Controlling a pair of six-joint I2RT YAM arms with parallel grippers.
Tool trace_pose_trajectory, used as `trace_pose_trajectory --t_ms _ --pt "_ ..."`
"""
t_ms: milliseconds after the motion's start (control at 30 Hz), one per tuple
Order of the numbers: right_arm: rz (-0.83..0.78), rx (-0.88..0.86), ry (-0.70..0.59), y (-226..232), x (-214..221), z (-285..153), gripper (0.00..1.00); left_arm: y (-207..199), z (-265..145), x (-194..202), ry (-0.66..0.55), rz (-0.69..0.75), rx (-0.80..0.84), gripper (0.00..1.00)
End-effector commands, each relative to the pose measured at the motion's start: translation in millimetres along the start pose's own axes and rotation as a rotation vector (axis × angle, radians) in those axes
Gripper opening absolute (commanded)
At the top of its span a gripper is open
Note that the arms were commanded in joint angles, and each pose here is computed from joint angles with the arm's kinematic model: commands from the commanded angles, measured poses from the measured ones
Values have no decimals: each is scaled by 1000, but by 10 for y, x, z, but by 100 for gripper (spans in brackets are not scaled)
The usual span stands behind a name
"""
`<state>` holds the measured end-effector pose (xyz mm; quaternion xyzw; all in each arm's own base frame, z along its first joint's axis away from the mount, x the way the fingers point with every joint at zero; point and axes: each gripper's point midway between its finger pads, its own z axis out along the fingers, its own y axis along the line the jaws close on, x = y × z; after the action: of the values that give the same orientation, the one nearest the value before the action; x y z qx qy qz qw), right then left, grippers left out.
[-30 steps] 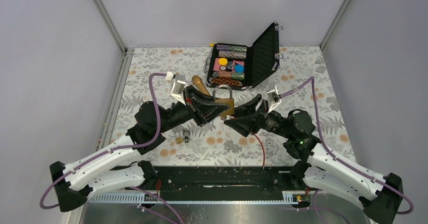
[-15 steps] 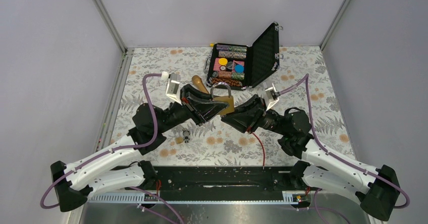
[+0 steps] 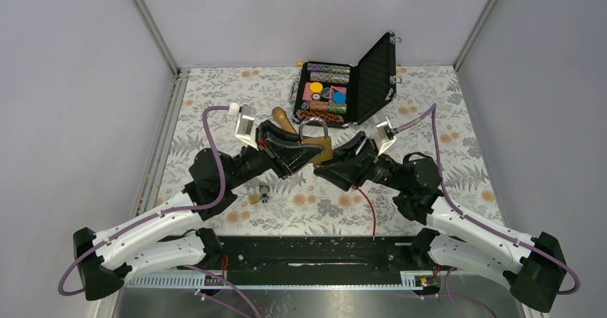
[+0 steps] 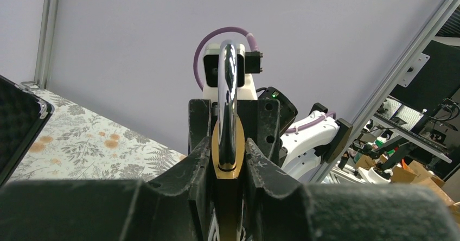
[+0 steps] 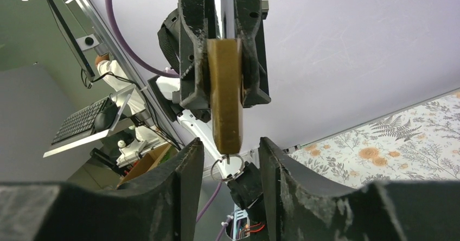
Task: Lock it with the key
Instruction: Lock the lock, then place the lock at the center of the board.
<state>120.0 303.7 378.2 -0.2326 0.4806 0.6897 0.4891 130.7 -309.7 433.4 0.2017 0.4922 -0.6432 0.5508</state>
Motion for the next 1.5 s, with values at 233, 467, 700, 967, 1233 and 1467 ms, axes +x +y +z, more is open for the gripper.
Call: trace_pose_trajectory --t_ms 233,467,700,967,1233,1467 --pt "-36 -71 -55 199 -231 86 24 -277 7 -445 -168 29 98 0" --pt "-46 -11 -5 39 -41 4 0 -284 -45 -563 -227 36 87 0" --pt "-33 34 111 -87 296 -166 0 -221 -171 -713 -323 52 39 0" --pt "2 122 289 -241 763 -502 0 -26 -291 -724 -350 104 -69 0" --pt "-71 906 225 -1323 562 -1247 0 1077 -76 192 20 72 -488 0" --pt "14 1244 173 -1942 539 -1738 0 1977 253 1115 259 -56 -636 0"
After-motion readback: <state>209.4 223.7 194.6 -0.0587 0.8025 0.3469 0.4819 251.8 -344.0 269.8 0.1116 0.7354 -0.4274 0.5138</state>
